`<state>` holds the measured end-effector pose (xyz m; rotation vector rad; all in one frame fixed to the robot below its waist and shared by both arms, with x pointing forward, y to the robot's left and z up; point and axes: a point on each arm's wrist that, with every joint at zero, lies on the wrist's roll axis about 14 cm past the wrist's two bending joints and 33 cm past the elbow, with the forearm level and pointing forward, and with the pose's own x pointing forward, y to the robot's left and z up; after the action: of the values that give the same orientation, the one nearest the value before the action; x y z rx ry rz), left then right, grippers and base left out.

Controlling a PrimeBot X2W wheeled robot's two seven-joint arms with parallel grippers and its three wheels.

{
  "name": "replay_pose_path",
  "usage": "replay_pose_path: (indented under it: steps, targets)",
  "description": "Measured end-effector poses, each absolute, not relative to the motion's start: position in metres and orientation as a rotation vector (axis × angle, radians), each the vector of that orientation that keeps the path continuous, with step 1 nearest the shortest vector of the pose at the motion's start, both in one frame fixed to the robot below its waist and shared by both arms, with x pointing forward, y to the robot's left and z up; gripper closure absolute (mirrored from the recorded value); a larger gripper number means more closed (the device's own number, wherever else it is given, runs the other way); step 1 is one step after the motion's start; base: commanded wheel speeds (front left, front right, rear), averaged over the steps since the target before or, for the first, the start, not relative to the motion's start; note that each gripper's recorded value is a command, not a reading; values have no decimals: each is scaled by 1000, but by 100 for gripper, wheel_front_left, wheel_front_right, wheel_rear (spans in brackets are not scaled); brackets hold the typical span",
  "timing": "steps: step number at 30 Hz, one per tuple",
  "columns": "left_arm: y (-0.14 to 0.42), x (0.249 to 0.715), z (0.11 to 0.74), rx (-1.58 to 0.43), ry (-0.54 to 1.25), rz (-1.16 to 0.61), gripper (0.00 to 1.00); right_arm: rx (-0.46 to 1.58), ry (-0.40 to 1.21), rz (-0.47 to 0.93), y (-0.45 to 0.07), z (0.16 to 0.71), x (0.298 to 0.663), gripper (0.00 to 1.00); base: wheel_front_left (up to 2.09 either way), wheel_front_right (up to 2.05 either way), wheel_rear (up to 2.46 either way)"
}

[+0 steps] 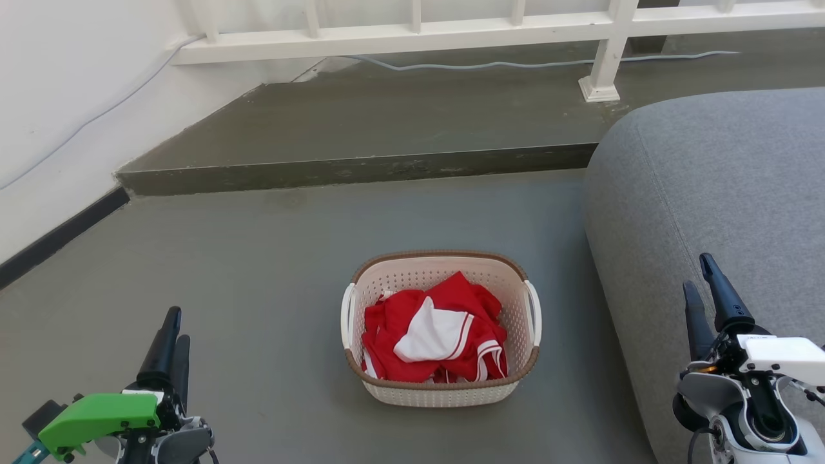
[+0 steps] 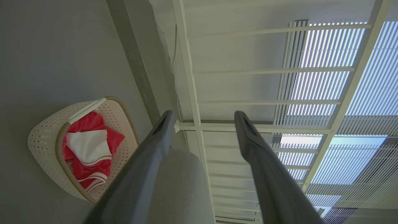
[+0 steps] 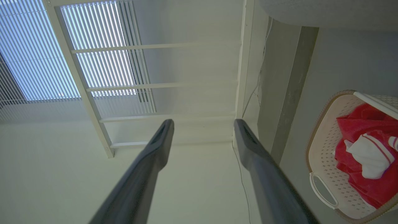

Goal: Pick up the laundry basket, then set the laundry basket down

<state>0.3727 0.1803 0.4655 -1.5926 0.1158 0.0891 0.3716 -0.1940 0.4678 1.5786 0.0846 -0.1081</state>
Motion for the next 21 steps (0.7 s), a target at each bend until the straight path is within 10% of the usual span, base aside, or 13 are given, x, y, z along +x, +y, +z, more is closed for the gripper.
replay_pose_path:
  steps: [21]
  targets:
    - [176,378,476,-1409,92,58,0,1392,59,-61,-188,483,378,0,0,0,0]
